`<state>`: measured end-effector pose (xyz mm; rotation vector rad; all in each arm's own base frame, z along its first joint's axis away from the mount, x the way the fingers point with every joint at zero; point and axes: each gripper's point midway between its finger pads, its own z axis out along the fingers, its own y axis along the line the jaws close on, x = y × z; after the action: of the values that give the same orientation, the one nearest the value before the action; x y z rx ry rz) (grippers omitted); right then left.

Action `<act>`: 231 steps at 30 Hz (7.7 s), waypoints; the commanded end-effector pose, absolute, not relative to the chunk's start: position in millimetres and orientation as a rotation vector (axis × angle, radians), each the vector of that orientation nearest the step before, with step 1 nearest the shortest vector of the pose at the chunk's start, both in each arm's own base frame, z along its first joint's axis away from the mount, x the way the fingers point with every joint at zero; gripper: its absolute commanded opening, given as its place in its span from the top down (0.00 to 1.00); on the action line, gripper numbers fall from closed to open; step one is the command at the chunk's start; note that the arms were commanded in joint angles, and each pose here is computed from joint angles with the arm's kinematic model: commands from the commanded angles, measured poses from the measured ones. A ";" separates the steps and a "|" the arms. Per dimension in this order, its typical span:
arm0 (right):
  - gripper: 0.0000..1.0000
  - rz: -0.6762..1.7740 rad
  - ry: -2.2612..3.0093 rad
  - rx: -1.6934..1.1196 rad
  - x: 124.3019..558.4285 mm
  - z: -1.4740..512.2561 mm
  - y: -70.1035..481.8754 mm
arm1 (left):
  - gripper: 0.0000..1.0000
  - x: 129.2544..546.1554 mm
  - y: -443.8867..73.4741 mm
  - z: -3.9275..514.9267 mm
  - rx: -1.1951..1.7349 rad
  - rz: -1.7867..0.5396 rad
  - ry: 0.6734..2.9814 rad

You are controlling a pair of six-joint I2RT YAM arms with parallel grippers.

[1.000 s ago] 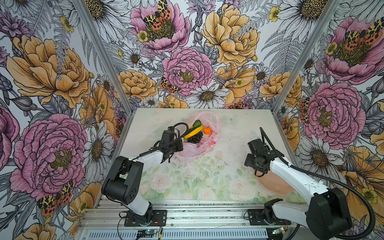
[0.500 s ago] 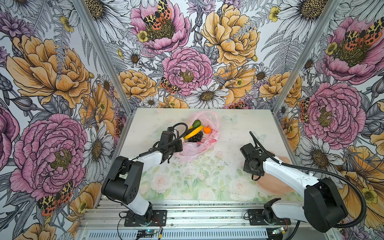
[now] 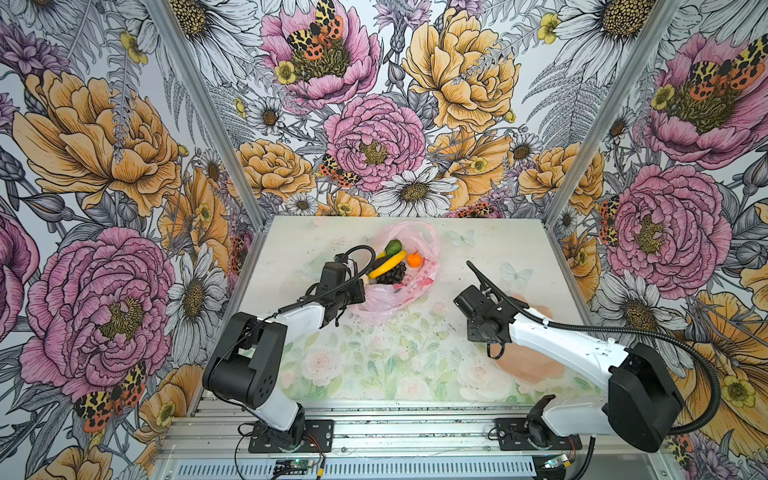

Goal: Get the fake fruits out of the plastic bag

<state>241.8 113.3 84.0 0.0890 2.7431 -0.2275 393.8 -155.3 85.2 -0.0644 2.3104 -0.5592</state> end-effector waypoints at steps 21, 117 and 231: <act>0.88 0.090 2.749 -0.554 203.7 86.3 317.4 | 1.00 394.0 -150.9 91.0 -0.055 -0.566 2.270; 0.35 0.617 2.476 -0.330 413.8 66.0 511.7 | 1.00 348.0 -69.3 73.8 -0.432 -0.491 2.266; 0.42 0.622 2.575 -0.479 340.0 117.8 387.2 | 1.00 366.4 -90.6 76.9 -0.391 -0.388 2.329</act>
<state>344.8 384.8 77.2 -0.4722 2.6473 0.5488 363.8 -94.5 63.7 -0.4087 2.3735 -0.4267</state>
